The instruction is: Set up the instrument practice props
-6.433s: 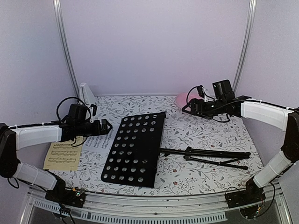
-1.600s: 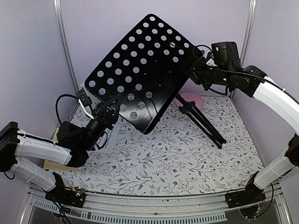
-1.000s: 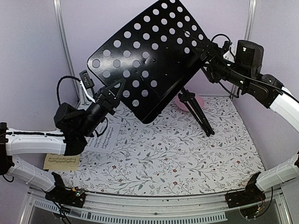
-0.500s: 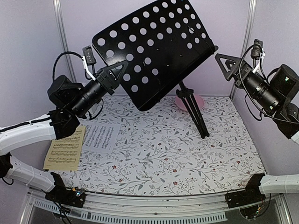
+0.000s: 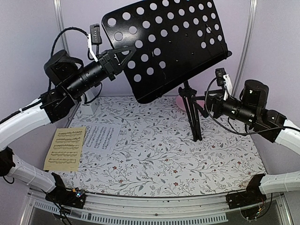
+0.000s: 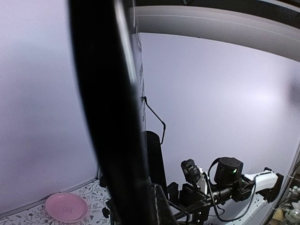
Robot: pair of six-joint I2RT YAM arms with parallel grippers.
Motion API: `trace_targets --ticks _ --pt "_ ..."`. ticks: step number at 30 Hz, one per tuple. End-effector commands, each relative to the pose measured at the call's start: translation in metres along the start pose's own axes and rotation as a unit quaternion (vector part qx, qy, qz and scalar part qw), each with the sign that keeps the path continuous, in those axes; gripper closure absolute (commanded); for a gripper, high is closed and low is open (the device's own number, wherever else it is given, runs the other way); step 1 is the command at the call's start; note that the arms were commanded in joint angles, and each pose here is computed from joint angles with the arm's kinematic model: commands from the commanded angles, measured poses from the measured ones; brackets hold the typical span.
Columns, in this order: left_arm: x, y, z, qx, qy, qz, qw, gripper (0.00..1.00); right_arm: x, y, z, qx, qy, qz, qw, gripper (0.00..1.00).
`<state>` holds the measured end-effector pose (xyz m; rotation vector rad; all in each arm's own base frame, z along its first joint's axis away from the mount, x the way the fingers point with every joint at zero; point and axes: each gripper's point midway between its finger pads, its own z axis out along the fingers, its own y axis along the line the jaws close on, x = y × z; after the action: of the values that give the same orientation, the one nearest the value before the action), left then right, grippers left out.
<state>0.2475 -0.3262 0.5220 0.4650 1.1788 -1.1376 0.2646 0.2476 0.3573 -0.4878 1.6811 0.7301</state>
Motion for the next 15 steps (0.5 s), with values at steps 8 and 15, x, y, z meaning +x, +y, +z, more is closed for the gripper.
trace_targets --ticks 8,15 --pt "-0.106 -0.037 -0.008 0.048 -0.129 0.062 0.989 1.0 0.031 -0.015 0.022 0.024 0.011 -0.065 0.998 0.2" --pt "-0.107 -0.038 -0.002 0.052 -0.122 0.058 0.989 1.0 0.039 -0.048 0.028 0.088 0.015 -0.076 0.993 0.31"
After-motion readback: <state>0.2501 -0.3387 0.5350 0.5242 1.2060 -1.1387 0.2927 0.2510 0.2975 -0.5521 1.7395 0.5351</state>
